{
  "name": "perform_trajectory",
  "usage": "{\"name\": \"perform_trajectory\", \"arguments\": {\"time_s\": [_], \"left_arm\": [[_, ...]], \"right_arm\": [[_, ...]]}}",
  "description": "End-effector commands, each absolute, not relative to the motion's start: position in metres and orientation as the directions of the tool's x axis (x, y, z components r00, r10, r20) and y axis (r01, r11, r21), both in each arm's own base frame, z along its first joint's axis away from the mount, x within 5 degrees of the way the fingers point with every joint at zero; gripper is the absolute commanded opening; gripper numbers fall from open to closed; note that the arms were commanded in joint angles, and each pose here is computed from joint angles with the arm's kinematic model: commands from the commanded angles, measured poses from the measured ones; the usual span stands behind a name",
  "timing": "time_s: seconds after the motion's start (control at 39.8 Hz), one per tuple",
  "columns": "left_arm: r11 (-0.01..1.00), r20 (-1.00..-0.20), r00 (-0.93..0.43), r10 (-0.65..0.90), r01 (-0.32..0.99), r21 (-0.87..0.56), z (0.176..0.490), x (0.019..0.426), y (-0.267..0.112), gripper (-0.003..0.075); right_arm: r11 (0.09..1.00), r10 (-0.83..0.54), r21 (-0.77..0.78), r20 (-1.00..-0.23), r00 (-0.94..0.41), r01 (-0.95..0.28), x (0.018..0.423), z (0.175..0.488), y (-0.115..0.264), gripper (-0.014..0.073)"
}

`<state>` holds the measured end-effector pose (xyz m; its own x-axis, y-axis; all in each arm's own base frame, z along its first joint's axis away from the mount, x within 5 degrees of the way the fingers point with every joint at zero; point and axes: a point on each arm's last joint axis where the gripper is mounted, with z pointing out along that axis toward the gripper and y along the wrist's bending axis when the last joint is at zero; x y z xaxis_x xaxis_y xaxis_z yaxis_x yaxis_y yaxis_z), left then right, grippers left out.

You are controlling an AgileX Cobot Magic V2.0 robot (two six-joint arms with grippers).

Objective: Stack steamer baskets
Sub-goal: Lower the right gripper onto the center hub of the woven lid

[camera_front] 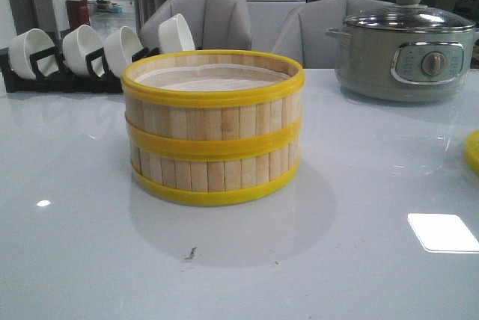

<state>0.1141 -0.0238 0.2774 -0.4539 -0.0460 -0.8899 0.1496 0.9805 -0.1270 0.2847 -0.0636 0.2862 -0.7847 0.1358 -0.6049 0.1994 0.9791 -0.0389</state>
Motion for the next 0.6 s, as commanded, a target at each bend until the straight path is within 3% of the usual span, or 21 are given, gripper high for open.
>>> {"name": "perform_trajectory", "arguments": {"time_s": [0.0,0.23,0.58], "left_arm": [[0.977,-0.934,-0.351,-0.069,0.166,-0.134,0.295,0.117,-0.025,0.0086],[0.977,-0.934,-0.351,-0.069,0.166,-0.134,0.295,0.117,-0.025,0.0086],[0.977,-0.934,-0.351,-0.069,0.166,-0.134,0.295,0.117,-0.025,0.0086]], "right_arm": [[0.973,0.138,-0.055,-0.648,-0.749,0.226,0.306,0.299,-0.080,0.0302],[0.962,0.187,-0.053,-0.592,-0.784,0.269,0.338,0.279,-0.105,0.0302],[0.963,0.208,-0.045,-0.500,-0.840,0.265,0.361,0.236,-0.111,0.0302]]}}
